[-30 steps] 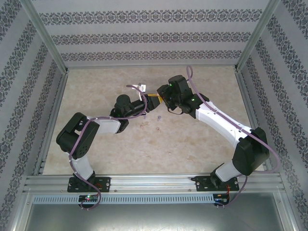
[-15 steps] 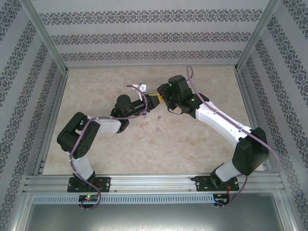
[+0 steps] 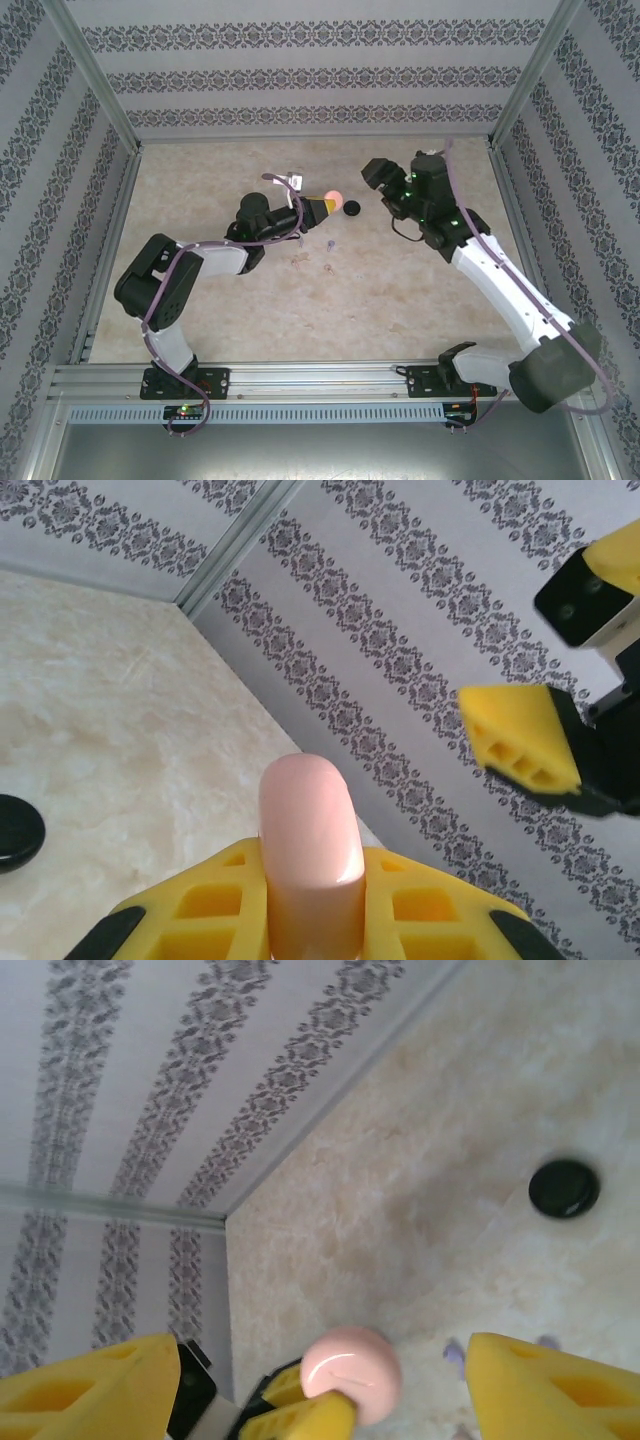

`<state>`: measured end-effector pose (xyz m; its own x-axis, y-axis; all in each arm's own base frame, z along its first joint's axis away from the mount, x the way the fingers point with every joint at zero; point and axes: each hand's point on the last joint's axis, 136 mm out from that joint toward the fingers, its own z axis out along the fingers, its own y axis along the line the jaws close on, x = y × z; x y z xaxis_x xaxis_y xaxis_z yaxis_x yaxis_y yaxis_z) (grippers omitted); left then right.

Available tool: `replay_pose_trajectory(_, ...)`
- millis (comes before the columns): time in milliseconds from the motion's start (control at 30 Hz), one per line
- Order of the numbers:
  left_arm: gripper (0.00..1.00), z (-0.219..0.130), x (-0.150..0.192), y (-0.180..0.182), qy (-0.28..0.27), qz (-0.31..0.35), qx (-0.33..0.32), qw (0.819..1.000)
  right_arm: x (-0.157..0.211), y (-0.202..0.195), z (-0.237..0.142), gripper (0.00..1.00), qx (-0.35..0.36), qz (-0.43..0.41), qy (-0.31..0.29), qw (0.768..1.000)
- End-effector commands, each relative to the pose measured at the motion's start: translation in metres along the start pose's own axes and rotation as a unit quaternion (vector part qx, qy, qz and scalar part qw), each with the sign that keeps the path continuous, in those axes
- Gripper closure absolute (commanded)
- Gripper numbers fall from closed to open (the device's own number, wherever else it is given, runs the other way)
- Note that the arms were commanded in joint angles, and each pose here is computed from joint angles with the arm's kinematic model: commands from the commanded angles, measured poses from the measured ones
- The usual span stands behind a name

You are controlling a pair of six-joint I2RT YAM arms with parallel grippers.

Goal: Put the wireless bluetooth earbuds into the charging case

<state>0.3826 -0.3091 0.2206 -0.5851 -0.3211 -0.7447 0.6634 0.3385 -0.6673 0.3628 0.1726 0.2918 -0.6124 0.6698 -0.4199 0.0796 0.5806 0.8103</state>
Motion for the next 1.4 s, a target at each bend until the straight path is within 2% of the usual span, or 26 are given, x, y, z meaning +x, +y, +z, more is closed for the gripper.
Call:
replay_pose_trajectory(0,1.00,-0.009,-0.018,-0.030,0.028,0.049,0.034,0.998,0.024,0.006,-0.004,0.26,-0.073,-0.173,0.063,0.980)
replay_pose_trajectory(67,1.00,-0.013,-0.016,-0.034,0.053,0.056,0.036,0.996,0.036,0.005,-0.010,0.26,-0.099,-0.244,0.080,0.961)
replay_pose_trajectory(133,1.00,-0.016,-0.014,-0.039,0.073,0.063,0.043,0.994,0.046,0.003,-0.012,0.27,-0.125,-0.281,0.093,0.947)
replay_pose_trajectory(300,1.00,-0.018,-0.012,-0.052,0.112,0.064,0.070,0.989,0.069,0.007,-0.014,0.29,-0.188,-0.310,0.132,0.923)
replay_pose_trajectory(433,1.00,-0.017,-0.011,-0.057,0.128,0.062,0.082,0.986,0.074,0.013,-0.010,0.31,-0.204,-0.312,0.144,0.917)
replay_pose_trajectory(900,1.00,-0.013,-0.016,-0.066,0.141,0.063,0.099,0.983,0.073,0.009,0.023,0.37,-0.199,-0.300,0.152,0.921)
replay_pose_trajectory(1133,1.00,-0.018,-0.016,-0.076,0.147,0.067,0.111,0.981,0.059,-0.017,0.042,0.44,-0.162,-0.277,0.137,0.937)
replay_pose_trajectory(1367,1.00,-0.024,-0.019,-0.086,0.142,0.076,0.120,0.980,0.051,-0.043,0.050,0.47,-0.136,-0.245,0.133,0.951)
